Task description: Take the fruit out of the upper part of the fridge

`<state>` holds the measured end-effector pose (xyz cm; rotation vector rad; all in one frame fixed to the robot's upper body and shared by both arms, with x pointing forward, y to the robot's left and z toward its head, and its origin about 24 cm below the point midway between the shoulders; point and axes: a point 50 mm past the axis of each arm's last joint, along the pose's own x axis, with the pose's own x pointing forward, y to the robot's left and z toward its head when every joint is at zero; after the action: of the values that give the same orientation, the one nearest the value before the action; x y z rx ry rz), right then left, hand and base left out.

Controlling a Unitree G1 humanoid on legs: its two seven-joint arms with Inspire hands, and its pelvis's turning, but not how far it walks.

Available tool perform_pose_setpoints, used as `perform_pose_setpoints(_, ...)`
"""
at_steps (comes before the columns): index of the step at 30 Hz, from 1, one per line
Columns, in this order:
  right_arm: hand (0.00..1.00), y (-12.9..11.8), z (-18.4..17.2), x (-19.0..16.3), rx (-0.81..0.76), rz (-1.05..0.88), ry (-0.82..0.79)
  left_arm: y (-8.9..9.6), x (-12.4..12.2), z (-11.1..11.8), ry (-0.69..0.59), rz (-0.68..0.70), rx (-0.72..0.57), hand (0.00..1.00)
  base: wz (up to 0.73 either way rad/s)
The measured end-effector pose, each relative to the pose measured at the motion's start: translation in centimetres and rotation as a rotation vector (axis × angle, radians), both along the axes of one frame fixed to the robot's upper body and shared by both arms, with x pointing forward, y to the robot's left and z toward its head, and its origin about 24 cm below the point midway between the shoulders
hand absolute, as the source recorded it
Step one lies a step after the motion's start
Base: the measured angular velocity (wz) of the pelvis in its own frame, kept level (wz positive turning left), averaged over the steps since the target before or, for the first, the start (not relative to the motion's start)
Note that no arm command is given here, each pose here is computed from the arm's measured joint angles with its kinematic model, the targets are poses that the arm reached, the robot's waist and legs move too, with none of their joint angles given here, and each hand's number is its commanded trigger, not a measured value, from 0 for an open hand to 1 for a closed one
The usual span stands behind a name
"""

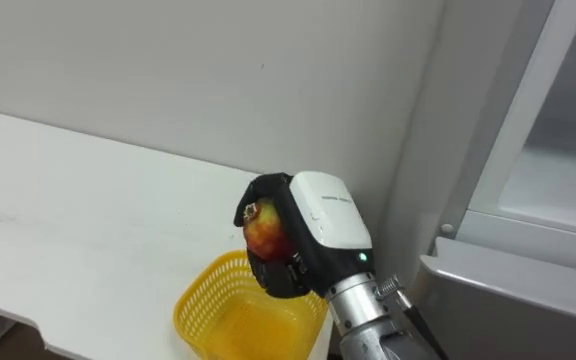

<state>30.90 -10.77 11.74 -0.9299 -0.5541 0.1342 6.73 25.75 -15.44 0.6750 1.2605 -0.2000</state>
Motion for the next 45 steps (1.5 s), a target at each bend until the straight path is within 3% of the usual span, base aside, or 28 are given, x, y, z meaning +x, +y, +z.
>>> perform_pose_setpoints(5, 1.00, 0.5, -2.3, 0.0, -0.054, 0.013, 0.092, 0.0, -0.3, -0.1, 0.009, -0.001, 0.000, 0.00, 0.06)
perform_pose_setpoints(19, 1.00, -0.1, -4.3, 0.3, -0.094, -0.009, 0.199, -0.4, -0.6, -0.1, 0.002, -0.011, 0.000, 0.00, 0.05)
perform_pose_setpoints(39, 1.00, 0.0, -4.6, 0.3, -0.112, 0.009, 0.236, -0.6, -0.1, 0.0, -0.017, -0.016, -0.002, 0.00, 0.00)
perform_pose_setpoints(41, 0.82, 0.0, -4.6, 0.3, -0.112, 0.009, 0.236, -0.6, -0.2, 0.0, -0.015, -0.016, -0.002, 0.00, 0.00)
perform_pose_setpoints(42, 0.23, 0.0, -4.6, 0.3, -0.112, 0.009, 0.237, -0.6, -0.2, 0.0, -0.014, -0.015, -0.002, 0.00, 0.00)
perform_pose_setpoints(43, 0.00, 0.0, -4.6, 0.3, -0.113, 0.008, 0.237, -0.6, -0.2, 0.0, -0.013, -0.015, -0.002, 0.00, 0.00)
perform_pose_setpoints(45, 0.00, 0.0, -4.6, 0.3, -0.113, 0.008, 0.237, -0.6, -0.2, 0.0, -0.012, -0.016, -0.003, 0.00, 0.00)
